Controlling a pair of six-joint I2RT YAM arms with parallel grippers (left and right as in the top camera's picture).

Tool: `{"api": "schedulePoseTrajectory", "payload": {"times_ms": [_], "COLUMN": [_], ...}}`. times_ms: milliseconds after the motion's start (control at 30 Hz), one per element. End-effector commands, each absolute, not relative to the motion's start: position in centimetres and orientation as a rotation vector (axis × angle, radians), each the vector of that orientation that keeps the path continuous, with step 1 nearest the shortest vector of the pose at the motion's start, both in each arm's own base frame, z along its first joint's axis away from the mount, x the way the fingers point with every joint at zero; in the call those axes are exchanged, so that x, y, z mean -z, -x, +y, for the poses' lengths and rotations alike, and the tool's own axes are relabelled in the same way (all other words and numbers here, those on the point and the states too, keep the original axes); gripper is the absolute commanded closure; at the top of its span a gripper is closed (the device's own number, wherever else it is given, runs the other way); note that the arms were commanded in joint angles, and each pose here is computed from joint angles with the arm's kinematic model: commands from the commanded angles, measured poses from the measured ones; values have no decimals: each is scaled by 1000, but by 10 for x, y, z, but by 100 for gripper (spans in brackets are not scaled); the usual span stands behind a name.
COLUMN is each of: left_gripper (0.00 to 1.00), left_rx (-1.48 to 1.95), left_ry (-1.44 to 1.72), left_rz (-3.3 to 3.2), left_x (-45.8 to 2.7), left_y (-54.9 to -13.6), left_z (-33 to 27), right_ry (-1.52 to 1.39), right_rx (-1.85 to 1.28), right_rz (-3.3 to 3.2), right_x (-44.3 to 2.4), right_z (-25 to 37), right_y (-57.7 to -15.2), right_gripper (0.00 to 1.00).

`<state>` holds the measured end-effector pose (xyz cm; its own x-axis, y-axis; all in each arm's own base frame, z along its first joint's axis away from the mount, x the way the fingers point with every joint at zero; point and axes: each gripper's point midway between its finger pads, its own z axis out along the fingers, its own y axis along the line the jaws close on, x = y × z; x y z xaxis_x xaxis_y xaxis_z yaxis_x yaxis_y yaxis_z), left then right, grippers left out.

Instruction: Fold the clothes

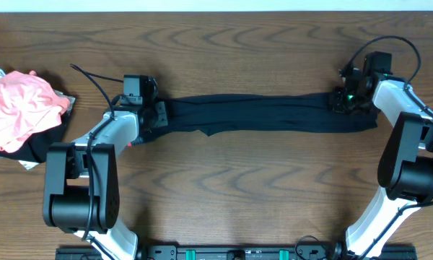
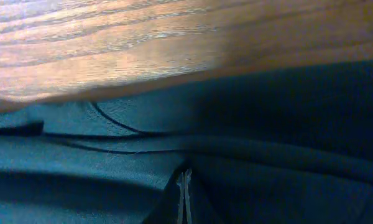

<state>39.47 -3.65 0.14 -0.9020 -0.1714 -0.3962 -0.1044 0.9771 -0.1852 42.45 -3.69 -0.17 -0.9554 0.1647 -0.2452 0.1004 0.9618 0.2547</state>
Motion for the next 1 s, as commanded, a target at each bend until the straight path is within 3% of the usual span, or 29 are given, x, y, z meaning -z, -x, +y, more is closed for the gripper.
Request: {"api": "schedulePoseTrajectory", "payload": {"times_ms": [0, 200, 567, 967], "left_gripper": [87, 61, 50, 42], "left_rx": [177, 161, 140, 331], "left_ry": [227, 306, 427, 381], "left_rz": [2742, 2749, 2734, 2708], "left_x": [4, 6, 6, -4], "left_y": [-387, -383, -381, -386], "left_z": [-21, 0, 33, 10], "right_ry": [-346, -524, -610, -620], "right_rx": [-201, -150, -146, -118], "right_rz": [2928, 2935, 2932, 2940], "right_x": [31, 34, 34, 35], "right_z": [-72, -106, -128, -132], "right_y": [-407, -393, -382, -379], "right_gripper": [99, 99, 99, 99]}}
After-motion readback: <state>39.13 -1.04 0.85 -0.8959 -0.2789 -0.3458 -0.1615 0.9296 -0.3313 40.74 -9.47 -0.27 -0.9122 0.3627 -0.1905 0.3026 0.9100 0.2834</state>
